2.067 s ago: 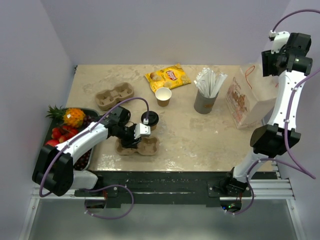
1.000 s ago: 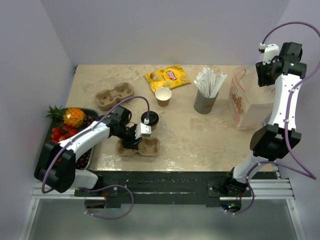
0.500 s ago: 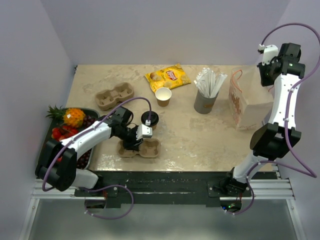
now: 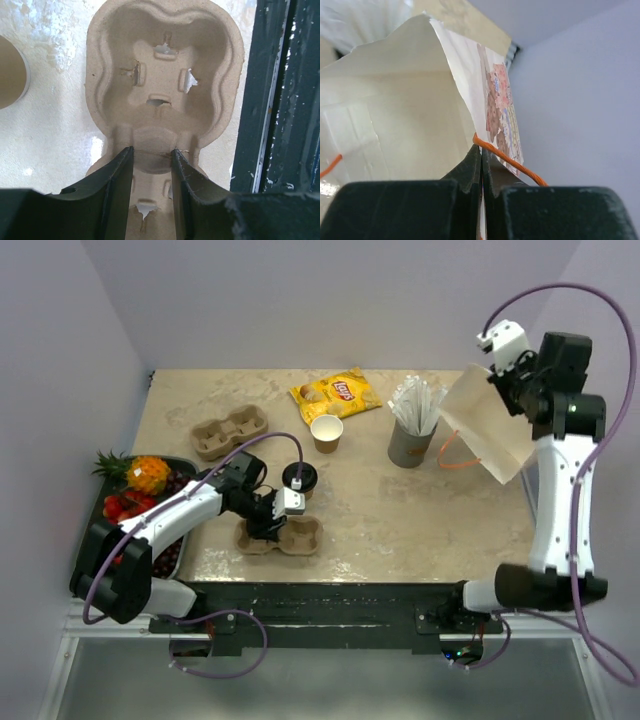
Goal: Pack the takeout coffee
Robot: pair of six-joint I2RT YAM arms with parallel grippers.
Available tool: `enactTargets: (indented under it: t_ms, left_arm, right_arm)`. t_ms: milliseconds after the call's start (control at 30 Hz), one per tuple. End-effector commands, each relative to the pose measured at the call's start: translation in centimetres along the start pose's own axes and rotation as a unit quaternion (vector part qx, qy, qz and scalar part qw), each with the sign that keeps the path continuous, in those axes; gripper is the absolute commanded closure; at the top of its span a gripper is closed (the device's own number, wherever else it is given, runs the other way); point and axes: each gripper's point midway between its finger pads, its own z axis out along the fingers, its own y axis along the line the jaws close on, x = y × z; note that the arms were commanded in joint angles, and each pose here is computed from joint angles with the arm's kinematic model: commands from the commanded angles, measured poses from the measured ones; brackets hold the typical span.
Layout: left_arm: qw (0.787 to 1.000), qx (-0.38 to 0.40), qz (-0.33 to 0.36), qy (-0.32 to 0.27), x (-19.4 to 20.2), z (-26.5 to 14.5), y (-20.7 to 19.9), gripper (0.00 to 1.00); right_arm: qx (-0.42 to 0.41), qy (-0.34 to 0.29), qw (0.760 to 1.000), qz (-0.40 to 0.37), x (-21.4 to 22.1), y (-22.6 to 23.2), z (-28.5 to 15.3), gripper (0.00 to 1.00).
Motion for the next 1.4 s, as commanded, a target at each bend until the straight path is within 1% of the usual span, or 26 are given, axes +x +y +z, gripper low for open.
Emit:
enactTargets:
  t_ms: [0, 33, 100, 167, 200, 233, 300, 367, 433, 500, 533, 600, 667, 700, 833, 900, 1000, 1067, 1100, 1133, 1167, 1233, 1267, 1300, 1333, 1367]
  left_arm:
    - [0.998, 0.007, 0.034, -0.044, -3.1, -1.1, -0.5, 0.88]
    - [0.998, 0.008, 0.033, -0.046, -3.2, -1.2, -0.6, 0.89]
    - [0.998, 0.003, 0.035, -0.053, -3.8, -1.8, -0.8, 0.9]
    - [0.998, 0.0, 0.033, -0.053, -3.9, -2.4, -1.1, 0.91]
    - [0.997, -0.008, 0.039, -0.059, -4.3, -3.0, -1.3, 0.92]
    - [0.997, -0.013, 0.039, -0.058, -4.5, -3.6, -1.4, 0.93]
    - [0.996, -0.028, 0.052, -0.065, -5.1, -4.7, -1.7, 0.94]
    - [0.996, -0.036, 0.057, -0.061, -5.1, -5.5, -1.9, 0.95]
    - [0.995, -0.053, 0.059, -0.06, -5.6, -6.6, -1.9, 0.95]
    - [0.996, -0.048, 0.052, -0.055, -5.8, -7.4, -2.4, 0.95]
    - [0.995, -0.055, 0.056, -0.06, -6.6, -8.1, -2.2, 0.95]
    - [0.994, -0.071, 0.054, -0.07, -7.5, -9.1, -2.1, 0.95]
    - [0.989, -0.106, 0.058, -0.083, -8.6, -10.4, -1.3, 0.95]
    - [0.984, -0.132, 0.06, -0.103, -9.7, -11.4, -0.9, 0.96]
    - [0.963, -0.214, 0.068, -0.148, -12.9, -15.3, 0.7, 0.97]
    - [0.954, -0.24, 0.065, -0.166, -14.2, -16.7, 1.1, 0.97]
    - [0.934, -0.283, 0.074, -0.205, -17.0, -20.2, 1.5, 0.97]
    - [0.927, -0.292, 0.08, -0.22, -18.3, -21.5, 1.5, 0.97]
    - [0.92, -0.3, 0.09, -0.235, -19.6, -22.9, 1.3, 0.97]
    - [0.918, -0.3, 0.095, -0.243, -20.3, -23.4, 1.3, 0.97]
    - [0.918, -0.298, 0.096, -0.244, -20.8, -23.5, 1.6, 0.97]
    - [0.908, -0.306, 0.113, -0.262, -22.4, -25.1, 1.4, 0.97]
    - [0.906, -0.308, 0.117, -0.266, -22.9, -25.5, 1.5, 0.98]
    - [0.899, -0.315, 0.126, -0.278, -23.8, -26.5, 1.3, 0.99]
    - [0.895, -0.318, 0.131, -0.285, -24.2, -27.0, 1.2, 1.0]
    - [0.892, -0.323, 0.132, -0.289, -24.6, -27.4, 1.2, 1.0]
  right_arm:
    - [0.017, -0.052, 0.994, -0.09, -2.4, 2.2, -5.3, 1.0]
    - [0.022, -0.064, 0.994, -0.091, -2.7, 2.4, -6.9, 1.0]
    - [-0.007, -0.075, 0.992, -0.106, -2.9, 4.3, -8.2, 1.0]
    - [-0.022, -0.092, 0.988, -0.124, -2.9, 5.0, -9.9, 1.0]
    - [-0.055, -0.104, 0.984, -0.134, -2.6, 6.5, -10.6, 1.0]
    - [-0.065, -0.124, 0.979, -0.15, -2.6, 7.1, -11.9, 1.0]
    - [-0.112, -0.147, 0.968, -0.169, -1.9, 9.5, -12.7, 1.0]
    - [-0.135, -0.166, 0.957, -0.194, -0.6, 11.3, -14.0, 1.0]
    - [-0.164, -0.184, 0.948, -0.2, -0.1, 12.9, -14.9, 1.0]
    - [-0.188, -0.197, 0.94, -0.204, 0.4, 14.2, -16.2, 1.0]
    - [-0.204, -0.212, 0.934, -0.201, 0.3, 15.0, -16.7, 1.0]
    - [-0.211, -0.228, 0.931, -0.194, 0.1, 15.5, -16.7, 1.0]
    - [-0.219, -0.241, 0.929, -0.178, -0.4, 16.0, -16.2, 1.0]
    - [-0.222, -0.246, 0.927, -0.178, -0.7, 16.1, -16.0, 1.0]
    - [-0.238, -0.262, 0.921, -0.163, -1.7, 16.6, -14.9, 1.0]
    - [-0.247, -0.268, 0.918, -0.157, -2.3, 16.8, -14.4, 1.0]
    - [-0.255, -0.281, 0.913, -0.153, -3.3, 17.2, -14.0, 1.0]
    - [-0.266, -0.286, 0.908, -0.153, -4.0, 17.9, -13.5, 1.0]
    - [-0.262, -0.279, 0.911, -0.156, -4.0, 18.0, -13.1, 1.0]
    - [-0.269, -0.27, 0.912, -0.153, -4.2, 18.4, -12.5, 1.0]
    - [-0.277, -0.273, 0.907, -0.16, -4.8, 19.2, -12.5, 1.0]
    - [-0.267, -0.253, 0.917, -0.151, -5.4, 19.5, -11.8, 1.0]
    - [-0.286, -0.251, 0.911, -0.158, -6.2, 21.1, -11.5, 1.0]
    - [-0.289, -0.249, 0.911, -0.155, -6.6, 21.7, -11.5, 1.0]
    - [-0.281, -0.24, 0.919, -0.139, -7.0, 21.7, -11.4, 1.0]
    - [-0.289, -0.243, 0.915, -0.139, -7.9, 23.0, -11.2, 1.0]
